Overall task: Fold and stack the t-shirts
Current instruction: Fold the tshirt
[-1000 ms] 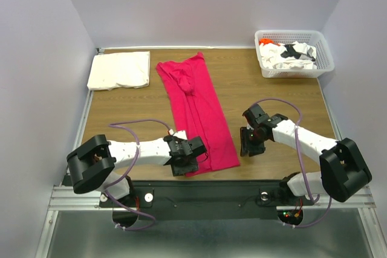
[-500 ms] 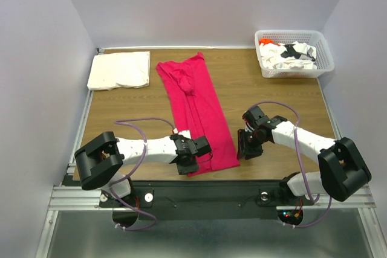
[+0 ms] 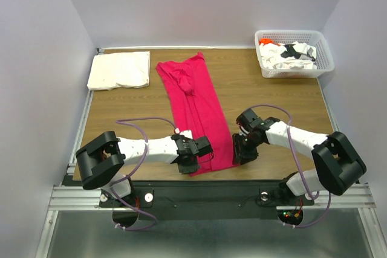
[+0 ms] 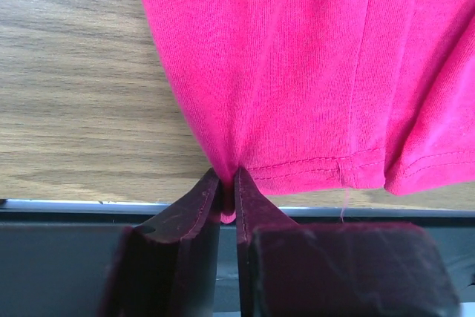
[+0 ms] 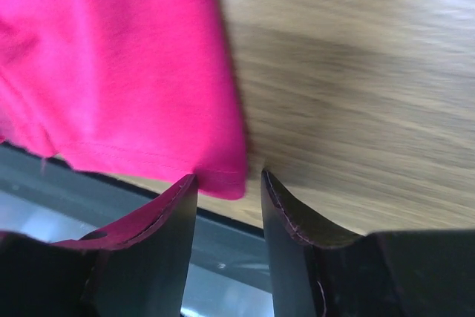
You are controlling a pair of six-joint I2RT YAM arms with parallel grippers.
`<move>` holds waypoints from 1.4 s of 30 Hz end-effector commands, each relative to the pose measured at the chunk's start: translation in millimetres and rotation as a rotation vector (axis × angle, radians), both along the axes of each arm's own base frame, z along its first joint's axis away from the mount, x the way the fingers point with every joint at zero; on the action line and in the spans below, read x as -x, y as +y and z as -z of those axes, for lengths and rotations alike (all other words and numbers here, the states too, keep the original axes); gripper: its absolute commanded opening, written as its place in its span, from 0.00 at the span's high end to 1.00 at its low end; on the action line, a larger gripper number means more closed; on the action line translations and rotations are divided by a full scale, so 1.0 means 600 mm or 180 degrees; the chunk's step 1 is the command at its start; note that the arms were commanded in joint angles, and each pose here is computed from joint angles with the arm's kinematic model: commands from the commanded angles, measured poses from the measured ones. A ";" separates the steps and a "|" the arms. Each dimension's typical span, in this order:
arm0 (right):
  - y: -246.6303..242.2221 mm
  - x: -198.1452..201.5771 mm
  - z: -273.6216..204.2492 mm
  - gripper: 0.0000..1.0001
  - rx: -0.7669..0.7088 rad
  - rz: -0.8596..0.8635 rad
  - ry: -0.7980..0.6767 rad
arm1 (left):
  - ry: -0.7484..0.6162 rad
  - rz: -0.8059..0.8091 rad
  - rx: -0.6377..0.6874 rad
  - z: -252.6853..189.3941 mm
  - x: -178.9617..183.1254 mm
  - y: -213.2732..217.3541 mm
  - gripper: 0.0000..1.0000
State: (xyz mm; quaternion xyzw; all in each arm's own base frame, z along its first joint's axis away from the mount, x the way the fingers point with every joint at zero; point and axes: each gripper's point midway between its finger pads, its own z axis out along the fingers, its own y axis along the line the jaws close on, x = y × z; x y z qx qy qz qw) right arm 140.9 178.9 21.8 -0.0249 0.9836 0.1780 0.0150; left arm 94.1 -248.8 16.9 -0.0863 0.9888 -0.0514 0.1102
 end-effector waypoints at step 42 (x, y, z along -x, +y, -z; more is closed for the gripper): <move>0.035 -0.292 -0.158 0.99 0.0738 0.0029 -0.1281 | -0.1096 -0.0559 0.0014 -0.142 -0.268 0.130 0.96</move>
